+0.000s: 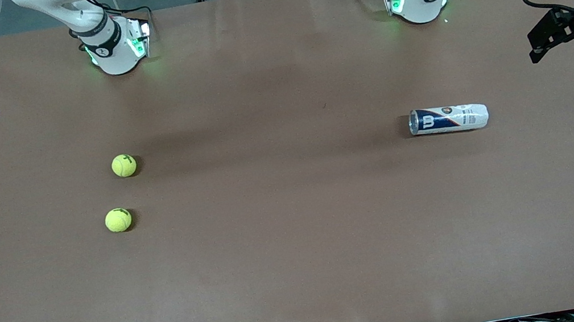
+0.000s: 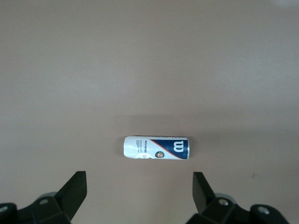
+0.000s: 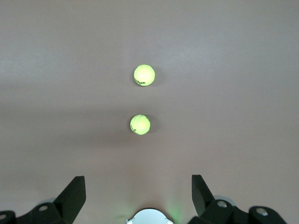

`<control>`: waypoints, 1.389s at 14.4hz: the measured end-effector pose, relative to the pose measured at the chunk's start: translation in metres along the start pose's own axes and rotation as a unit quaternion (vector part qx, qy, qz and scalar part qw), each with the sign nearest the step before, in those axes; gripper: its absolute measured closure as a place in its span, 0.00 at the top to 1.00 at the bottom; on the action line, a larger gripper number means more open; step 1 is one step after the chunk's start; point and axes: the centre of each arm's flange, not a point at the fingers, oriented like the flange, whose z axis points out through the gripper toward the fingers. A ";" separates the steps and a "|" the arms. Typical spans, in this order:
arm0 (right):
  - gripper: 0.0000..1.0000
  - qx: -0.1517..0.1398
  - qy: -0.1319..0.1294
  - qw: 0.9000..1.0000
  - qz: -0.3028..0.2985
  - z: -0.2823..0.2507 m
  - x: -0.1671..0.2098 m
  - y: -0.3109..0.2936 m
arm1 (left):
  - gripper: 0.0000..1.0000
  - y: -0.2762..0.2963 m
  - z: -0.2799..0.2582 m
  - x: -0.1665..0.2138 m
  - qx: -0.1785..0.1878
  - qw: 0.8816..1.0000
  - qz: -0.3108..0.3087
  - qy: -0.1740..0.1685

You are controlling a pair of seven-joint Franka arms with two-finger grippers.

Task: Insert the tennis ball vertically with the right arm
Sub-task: 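Reach the left gripper to the can while the right gripper reaches the balls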

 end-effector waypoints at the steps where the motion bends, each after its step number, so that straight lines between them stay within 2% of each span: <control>1: 1.00 0.000 0.000 1.000 -0.002 0.000 0.000 0.000 | 1.00 0.000 0.000 0.000 0.000 1.000 0.000 -0.001; 7: 1.00 0.000 0.000 1.000 -0.004 0.000 0.000 0.001 | 1.00 0.000 0.003 0.000 0.000 1.000 0.001 -0.006; 10: 1.00 0.000 0.006 1.000 -0.004 -0.006 -0.001 0.001 | 1.00 0.014 0.027 0.000 0.000 0.999 0.015 -0.039; 13: 1.00 0.000 0.004 1.000 -0.003 -0.005 0.000 0.002 | 1.00 0.048 0.071 -0.001 0.003 0.996 0.047 -0.076; 16: 1.00 0.000 -0.013 1.000 0.004 0.012 0.011 0.009 | 1.00 0.093 0.123 -0.009 0.045 0.989 0.103 -0.092; 18: 1.00 0.001 -0.038 0.999 0.015 0.043 0.032 0.021 | 1.00 0.117 0.163 -0.018 0.063 0.984 0.137 -0.095; 20: 1.00 0.000 -0.044 0.999 0.024 0.081 0.063 0.038 | 1.00 0.124 0.205 -0.028 0.071 0.979 0.161 -0.099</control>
